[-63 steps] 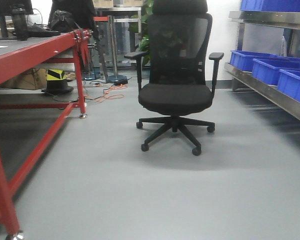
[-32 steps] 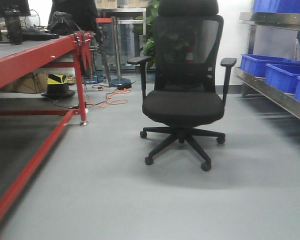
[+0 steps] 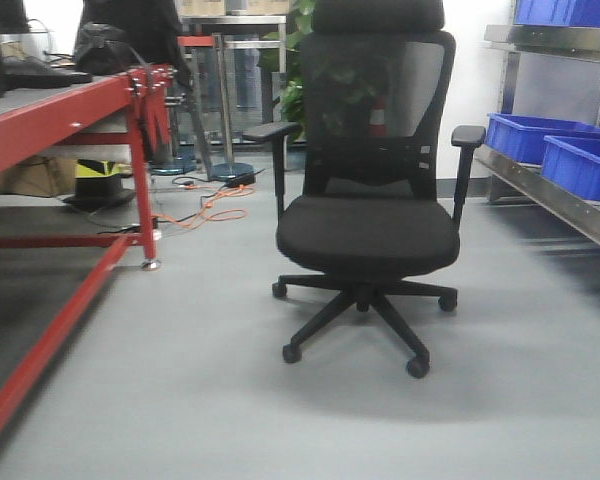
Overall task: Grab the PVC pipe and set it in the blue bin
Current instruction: 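Drive toward the metal shelf of blue bins holding the pipe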
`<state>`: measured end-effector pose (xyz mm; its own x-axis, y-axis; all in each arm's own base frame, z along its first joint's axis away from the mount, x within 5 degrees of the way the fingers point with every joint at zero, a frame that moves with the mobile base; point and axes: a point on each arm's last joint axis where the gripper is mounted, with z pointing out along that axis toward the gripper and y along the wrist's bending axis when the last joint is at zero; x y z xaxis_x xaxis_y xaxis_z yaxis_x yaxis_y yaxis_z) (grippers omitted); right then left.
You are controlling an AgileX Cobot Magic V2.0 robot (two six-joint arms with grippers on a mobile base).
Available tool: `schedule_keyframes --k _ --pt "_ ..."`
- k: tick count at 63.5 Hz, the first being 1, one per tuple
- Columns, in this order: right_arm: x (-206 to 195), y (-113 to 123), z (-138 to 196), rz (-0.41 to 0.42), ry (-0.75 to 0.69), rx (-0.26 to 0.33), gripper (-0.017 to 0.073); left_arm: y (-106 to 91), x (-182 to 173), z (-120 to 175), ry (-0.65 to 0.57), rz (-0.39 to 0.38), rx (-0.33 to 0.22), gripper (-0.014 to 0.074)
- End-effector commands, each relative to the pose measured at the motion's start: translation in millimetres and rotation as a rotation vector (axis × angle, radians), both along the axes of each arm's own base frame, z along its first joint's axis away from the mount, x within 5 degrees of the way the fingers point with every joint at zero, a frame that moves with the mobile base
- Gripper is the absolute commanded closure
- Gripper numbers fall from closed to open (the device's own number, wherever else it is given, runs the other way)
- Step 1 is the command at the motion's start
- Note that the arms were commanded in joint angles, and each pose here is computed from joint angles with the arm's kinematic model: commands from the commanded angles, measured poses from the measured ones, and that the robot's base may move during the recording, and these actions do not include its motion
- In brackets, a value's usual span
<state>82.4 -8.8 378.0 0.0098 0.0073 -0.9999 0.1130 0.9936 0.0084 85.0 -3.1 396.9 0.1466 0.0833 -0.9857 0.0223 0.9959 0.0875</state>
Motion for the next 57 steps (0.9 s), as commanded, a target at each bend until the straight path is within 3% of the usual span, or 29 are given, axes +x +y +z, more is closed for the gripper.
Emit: schedule_keyframes --k 1,57 --pt "-2.2 0.2 4.3 -0.002 -0.036 -0.009 0.0721 -0.2 -0.5 3.6 -0.031 -0.004 -0.010 0.0704" --pt "-2.2 0.2 4.1 -0.002 -0.034 -0.009 0.0721 -0.2 -0.6 4.1 -0.036 -0.004 -0.010 0.0704"
